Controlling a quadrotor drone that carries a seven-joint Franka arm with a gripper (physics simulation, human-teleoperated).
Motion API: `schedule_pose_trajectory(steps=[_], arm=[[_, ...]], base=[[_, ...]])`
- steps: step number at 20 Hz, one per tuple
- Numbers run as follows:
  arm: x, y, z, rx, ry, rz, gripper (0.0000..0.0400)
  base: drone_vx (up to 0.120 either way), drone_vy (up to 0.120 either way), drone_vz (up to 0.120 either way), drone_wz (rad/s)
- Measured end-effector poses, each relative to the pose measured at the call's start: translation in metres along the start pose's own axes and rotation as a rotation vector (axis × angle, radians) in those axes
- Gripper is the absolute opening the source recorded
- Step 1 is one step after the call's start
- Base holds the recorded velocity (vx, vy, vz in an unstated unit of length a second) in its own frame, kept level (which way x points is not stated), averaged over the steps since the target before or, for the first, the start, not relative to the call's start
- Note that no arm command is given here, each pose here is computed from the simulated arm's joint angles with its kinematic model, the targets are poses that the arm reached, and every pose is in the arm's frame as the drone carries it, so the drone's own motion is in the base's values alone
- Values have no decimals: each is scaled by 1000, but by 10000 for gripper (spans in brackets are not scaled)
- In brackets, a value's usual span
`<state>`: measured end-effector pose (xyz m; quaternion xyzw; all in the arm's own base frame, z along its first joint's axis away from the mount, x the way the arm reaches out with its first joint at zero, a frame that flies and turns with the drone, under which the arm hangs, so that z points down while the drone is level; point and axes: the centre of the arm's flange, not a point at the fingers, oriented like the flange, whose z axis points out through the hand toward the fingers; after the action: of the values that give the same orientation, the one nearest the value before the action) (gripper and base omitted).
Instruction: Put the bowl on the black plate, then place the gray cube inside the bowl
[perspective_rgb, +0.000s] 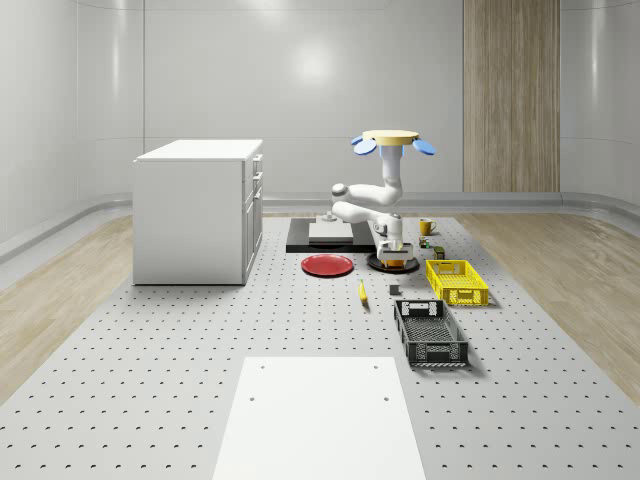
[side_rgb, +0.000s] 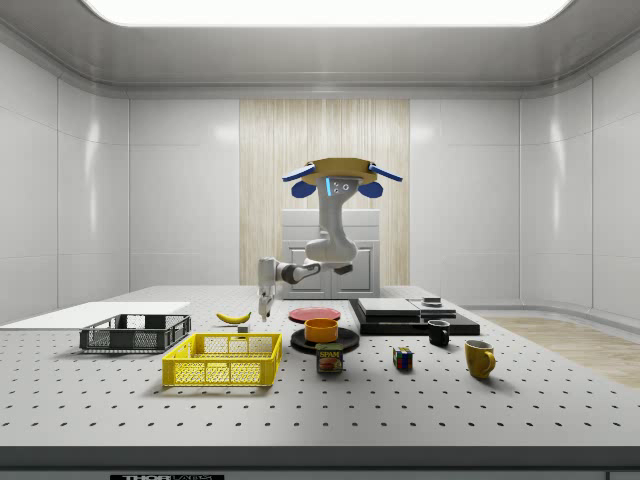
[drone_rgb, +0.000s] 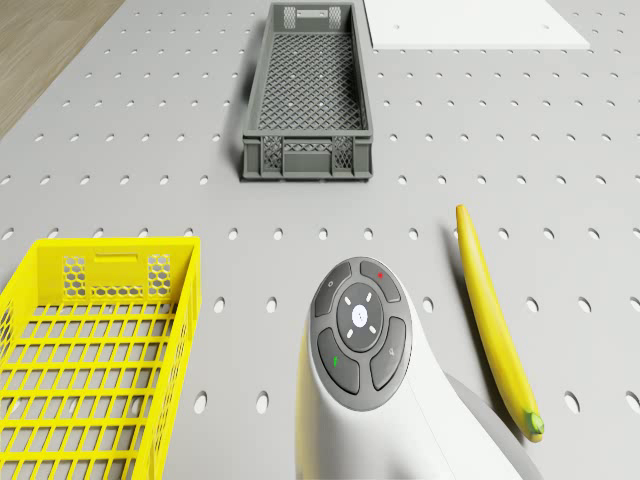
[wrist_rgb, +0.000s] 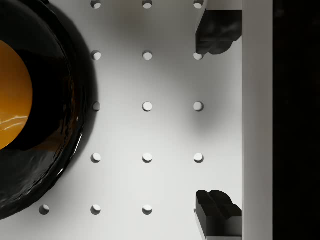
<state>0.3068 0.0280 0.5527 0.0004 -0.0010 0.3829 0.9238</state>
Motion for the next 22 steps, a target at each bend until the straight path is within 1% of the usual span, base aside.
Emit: schedule_pose_trajectory(steps=[4, 5, 8, 11, 13, 18, 19, 22], arm=[[0, 0, 0, 0, 0, 0, 400], [0, 0, 0, 0, 0, 0, 400], [0, 0, 0, 0, 0, 0, 400], [0, 0, 0, 0, 0, 0, 400], [0, 0, 0, 0, 0, 0, 400], [0, 0, 0, 0, 0, 0, 400], [0, 0, 0, 0, 0, 0, 400], [0, 0, 3, 0, 0, 0, 400]], base=[[120, 0, -110, 0], [120, 0, 0, 0], [120, -93, 0, 0], [120, 0, 0, 0], [120, -80, 0, 0], [120, 0, 0, 0], [80, 0, 0, 0], [0, 0, 0, 0]])
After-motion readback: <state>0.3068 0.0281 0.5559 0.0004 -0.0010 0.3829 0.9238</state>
